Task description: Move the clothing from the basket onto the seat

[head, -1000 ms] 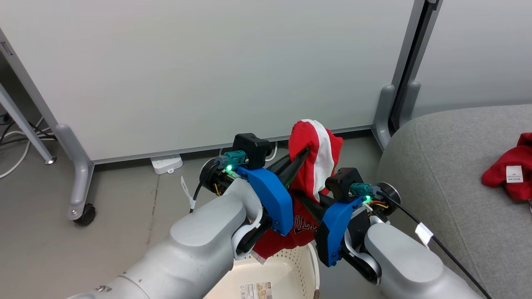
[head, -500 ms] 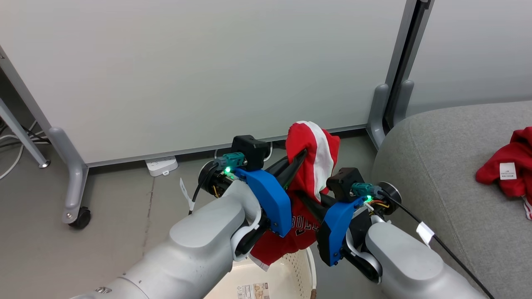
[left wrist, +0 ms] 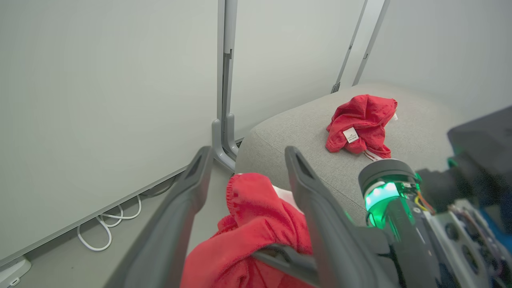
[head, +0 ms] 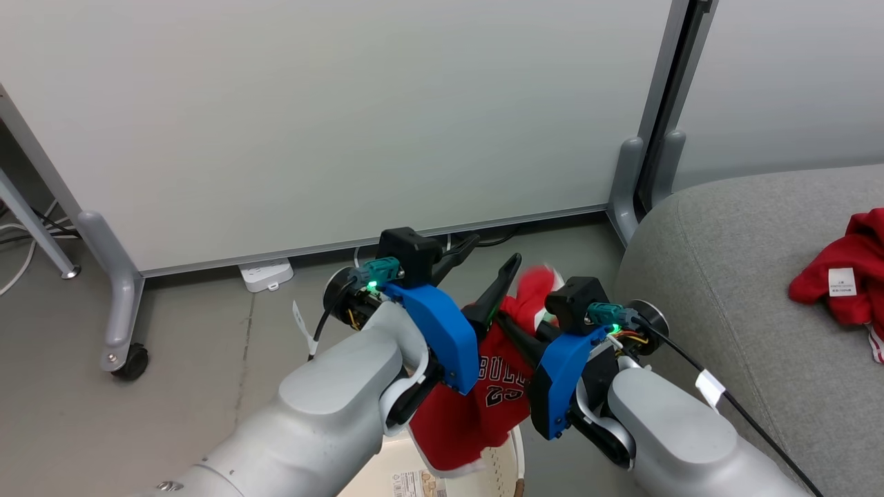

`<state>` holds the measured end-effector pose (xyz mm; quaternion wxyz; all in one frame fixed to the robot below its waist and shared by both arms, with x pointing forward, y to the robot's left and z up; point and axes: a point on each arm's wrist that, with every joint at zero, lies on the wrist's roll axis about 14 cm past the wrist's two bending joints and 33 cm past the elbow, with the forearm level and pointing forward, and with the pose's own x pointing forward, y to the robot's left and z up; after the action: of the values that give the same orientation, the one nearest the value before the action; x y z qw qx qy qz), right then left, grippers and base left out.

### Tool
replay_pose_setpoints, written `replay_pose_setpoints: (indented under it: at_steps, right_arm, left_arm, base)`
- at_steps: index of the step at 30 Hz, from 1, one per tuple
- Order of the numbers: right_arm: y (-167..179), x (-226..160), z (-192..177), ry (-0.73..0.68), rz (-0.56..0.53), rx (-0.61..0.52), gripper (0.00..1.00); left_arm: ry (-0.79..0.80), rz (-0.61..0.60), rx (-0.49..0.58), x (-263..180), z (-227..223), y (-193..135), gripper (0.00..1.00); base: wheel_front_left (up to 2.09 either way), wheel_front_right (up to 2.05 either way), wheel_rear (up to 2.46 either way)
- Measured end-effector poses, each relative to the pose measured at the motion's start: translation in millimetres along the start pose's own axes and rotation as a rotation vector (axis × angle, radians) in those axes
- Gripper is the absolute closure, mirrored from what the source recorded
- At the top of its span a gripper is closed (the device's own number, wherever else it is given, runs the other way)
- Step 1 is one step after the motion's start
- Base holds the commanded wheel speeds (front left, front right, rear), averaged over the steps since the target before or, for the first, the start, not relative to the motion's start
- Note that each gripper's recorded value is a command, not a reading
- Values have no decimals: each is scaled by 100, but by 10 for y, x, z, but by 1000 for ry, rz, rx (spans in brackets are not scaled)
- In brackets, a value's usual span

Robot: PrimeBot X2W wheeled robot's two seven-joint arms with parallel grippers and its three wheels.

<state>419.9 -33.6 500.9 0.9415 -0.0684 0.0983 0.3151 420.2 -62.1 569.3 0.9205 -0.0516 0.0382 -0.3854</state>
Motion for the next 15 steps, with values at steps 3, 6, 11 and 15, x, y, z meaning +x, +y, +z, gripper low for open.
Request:
replay_pose_setpoints:
  at_steps: [3, 6, 11, 15]
  right_arm:
    - [-12, 4, -8, -1, 0, 1, 100]
    - [-38, 9, -14, -1, -2, 1, 100]
    - [-126, 10, -24, 2, -16, -3, 100]
    - [-164, 8, -5, -4, -25, -2, 100]
  left_arm:
    - [-21, 3, -12, -11, 19, 28, 0]
    - [-82, 3, -23, -60, 116, 55, 0]
    - [-138, 44, -41, -283, 38, 144, 0]
    - [-170, 82, -47, -472, -52, 179, 0]
  base:
    - [0, 0, 0]
    - [0, 0, 0]
    - [0, 0, 0]
    - [0, 0, 0]
